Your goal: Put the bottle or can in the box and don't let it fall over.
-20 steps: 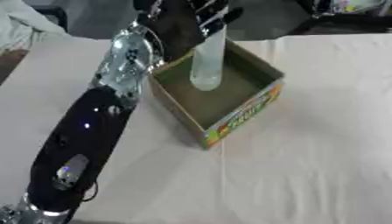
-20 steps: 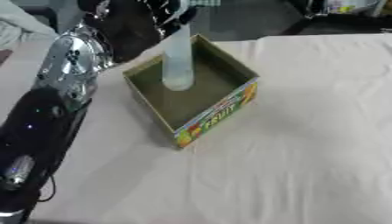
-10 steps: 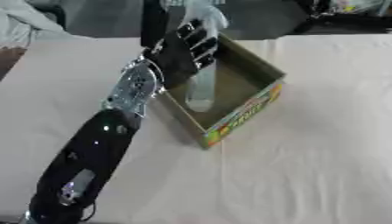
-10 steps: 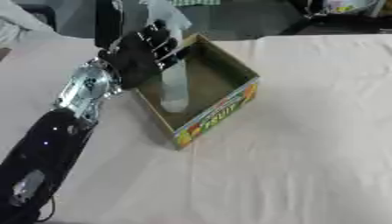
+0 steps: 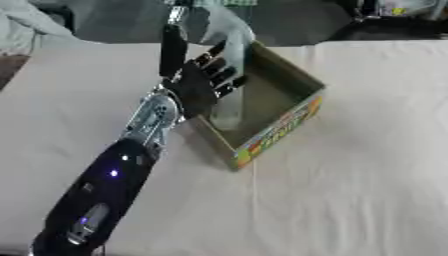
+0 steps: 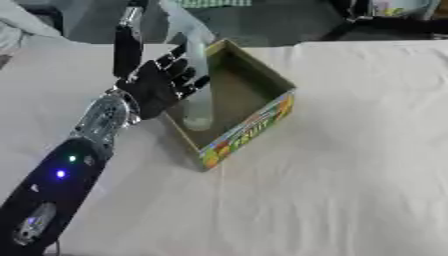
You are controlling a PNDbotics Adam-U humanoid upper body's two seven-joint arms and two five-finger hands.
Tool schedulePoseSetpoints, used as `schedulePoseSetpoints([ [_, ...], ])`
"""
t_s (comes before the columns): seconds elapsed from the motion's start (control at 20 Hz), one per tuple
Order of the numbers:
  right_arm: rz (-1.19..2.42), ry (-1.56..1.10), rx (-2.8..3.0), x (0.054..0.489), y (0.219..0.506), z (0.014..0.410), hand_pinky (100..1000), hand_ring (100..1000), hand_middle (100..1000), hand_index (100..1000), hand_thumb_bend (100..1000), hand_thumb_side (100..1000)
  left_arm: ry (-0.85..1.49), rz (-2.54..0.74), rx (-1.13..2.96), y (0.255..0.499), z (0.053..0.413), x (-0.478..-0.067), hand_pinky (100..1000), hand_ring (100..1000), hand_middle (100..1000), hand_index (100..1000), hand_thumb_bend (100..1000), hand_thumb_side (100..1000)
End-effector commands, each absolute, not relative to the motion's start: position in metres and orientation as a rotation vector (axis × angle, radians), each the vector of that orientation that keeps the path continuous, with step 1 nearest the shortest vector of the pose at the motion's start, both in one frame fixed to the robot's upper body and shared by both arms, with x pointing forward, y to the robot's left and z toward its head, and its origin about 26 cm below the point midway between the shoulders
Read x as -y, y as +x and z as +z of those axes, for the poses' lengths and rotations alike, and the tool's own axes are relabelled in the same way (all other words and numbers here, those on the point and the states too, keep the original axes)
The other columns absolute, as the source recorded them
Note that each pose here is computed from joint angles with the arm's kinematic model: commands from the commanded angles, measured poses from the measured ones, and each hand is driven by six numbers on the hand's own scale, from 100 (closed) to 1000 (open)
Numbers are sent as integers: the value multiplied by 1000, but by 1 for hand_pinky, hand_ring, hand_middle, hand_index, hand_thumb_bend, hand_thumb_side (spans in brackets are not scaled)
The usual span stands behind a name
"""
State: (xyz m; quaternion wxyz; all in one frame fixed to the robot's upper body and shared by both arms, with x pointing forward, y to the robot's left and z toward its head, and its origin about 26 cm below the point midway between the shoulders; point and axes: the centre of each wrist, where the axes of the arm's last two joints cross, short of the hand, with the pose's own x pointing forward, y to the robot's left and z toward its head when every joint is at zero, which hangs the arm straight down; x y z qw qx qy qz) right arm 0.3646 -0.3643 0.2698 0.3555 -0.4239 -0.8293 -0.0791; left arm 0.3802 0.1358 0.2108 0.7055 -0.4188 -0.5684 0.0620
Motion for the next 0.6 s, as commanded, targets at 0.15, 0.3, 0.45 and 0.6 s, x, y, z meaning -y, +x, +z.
schedulePoseSetpoints([
  [0.15, -217, -1124, 2177, 369, 359, 284, 790, 717, 628, 836, 100, 764, -894, 143, 1272, 382, 208, -142, 583, 344, 209, 865, 715, 689],
  [0.3, -216, -1127, 2176, 370, 359, 284, 790, 717, 628, 836, 100, 764, -860, 156, 1261, 383, 201, -148, 583, 347, 210, 863, 721, 681],
  [0.45, -217, -1137, 2172, 372, 358, 283, 790, 717, 628, 836, 100, 763, -821, 180, 1261, 383, 194, -159, 584, 349, 210, 862, 725, 675],
  [0.6, -219, -1146, 2168, 373, 357, 283, 790, 717, 629, 836, 100, 762, -785, 204, 1276, 380, 191, -172, 586, 351, 211, 860, 728, 674],
])
